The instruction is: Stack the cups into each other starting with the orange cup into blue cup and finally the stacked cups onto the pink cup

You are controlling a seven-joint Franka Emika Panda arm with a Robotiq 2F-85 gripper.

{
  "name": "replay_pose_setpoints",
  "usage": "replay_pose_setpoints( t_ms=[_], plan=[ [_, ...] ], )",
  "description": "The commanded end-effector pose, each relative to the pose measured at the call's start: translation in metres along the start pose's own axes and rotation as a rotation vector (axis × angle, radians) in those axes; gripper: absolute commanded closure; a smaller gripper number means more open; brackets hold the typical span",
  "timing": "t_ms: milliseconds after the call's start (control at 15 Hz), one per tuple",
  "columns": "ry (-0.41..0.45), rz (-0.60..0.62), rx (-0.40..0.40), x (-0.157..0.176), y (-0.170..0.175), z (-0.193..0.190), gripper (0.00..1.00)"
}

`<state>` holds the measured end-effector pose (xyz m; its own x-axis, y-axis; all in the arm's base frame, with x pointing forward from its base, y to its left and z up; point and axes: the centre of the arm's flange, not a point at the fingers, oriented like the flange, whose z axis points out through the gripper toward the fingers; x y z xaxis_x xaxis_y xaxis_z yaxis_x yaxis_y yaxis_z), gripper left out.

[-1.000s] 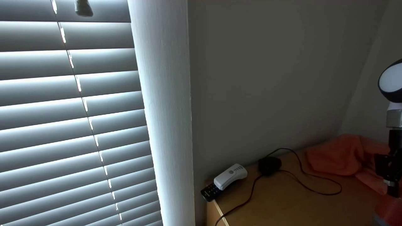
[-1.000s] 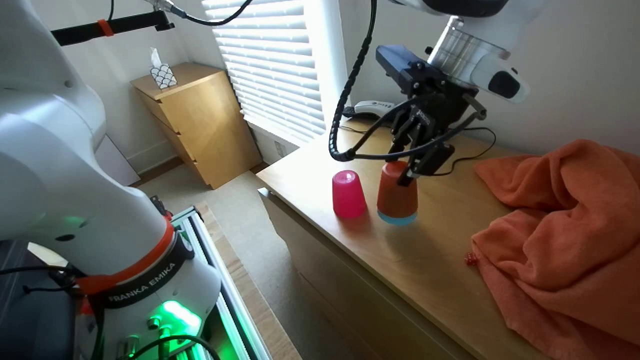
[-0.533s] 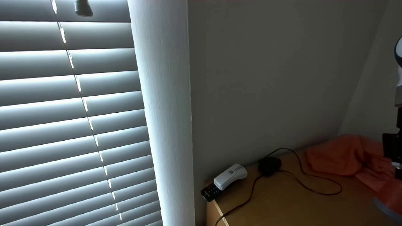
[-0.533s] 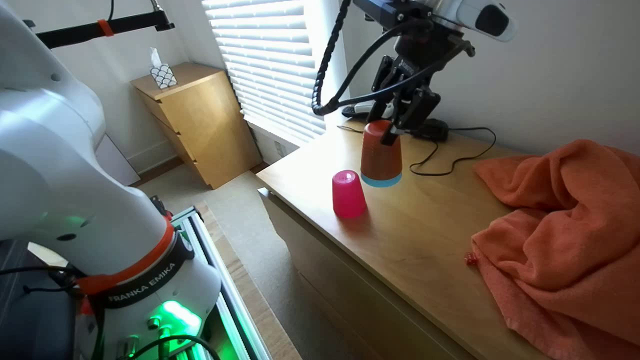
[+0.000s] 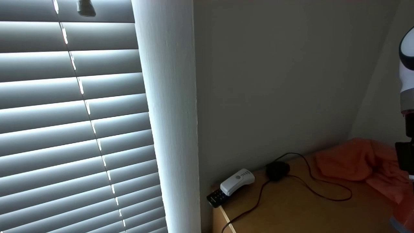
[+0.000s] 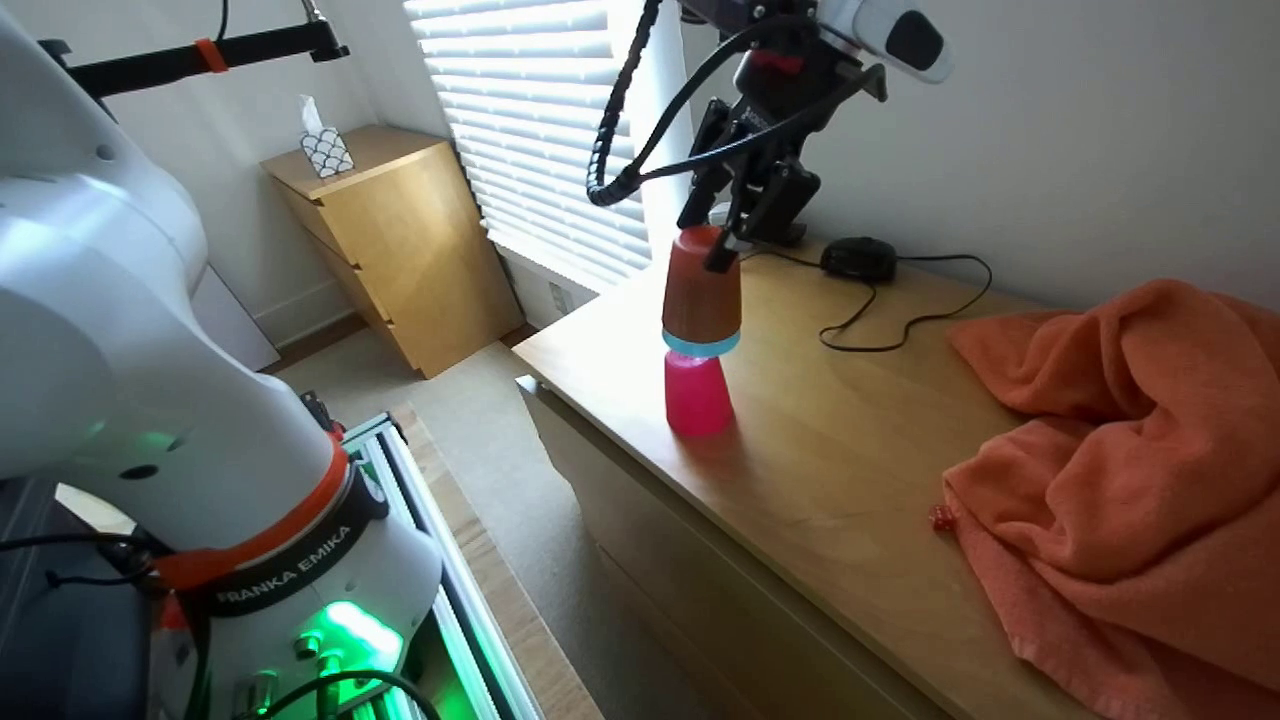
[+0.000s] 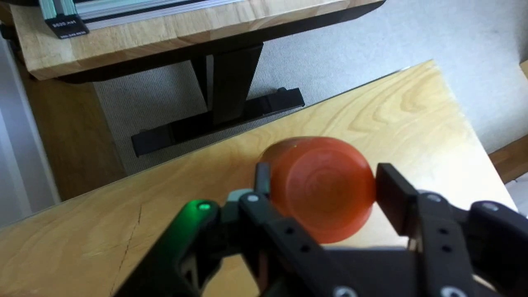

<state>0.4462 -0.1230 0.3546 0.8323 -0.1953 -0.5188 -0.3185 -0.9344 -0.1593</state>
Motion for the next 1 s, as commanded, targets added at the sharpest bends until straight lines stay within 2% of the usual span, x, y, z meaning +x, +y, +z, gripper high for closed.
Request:
replay_pose_setpoints(
  t_ms=[0, 600, 933],
  plan=[
    [-0.020, -0.021, -0.002, 0.005, -0.008, 0.019, 0.61],
    [-0.024, -0.030, -0.058, 0.033, -0.021, 0.055, 0.61],
    [0.049, 0.017, -0.096, 0.053, -0.011, 0.063, 0.61]
  ],
)
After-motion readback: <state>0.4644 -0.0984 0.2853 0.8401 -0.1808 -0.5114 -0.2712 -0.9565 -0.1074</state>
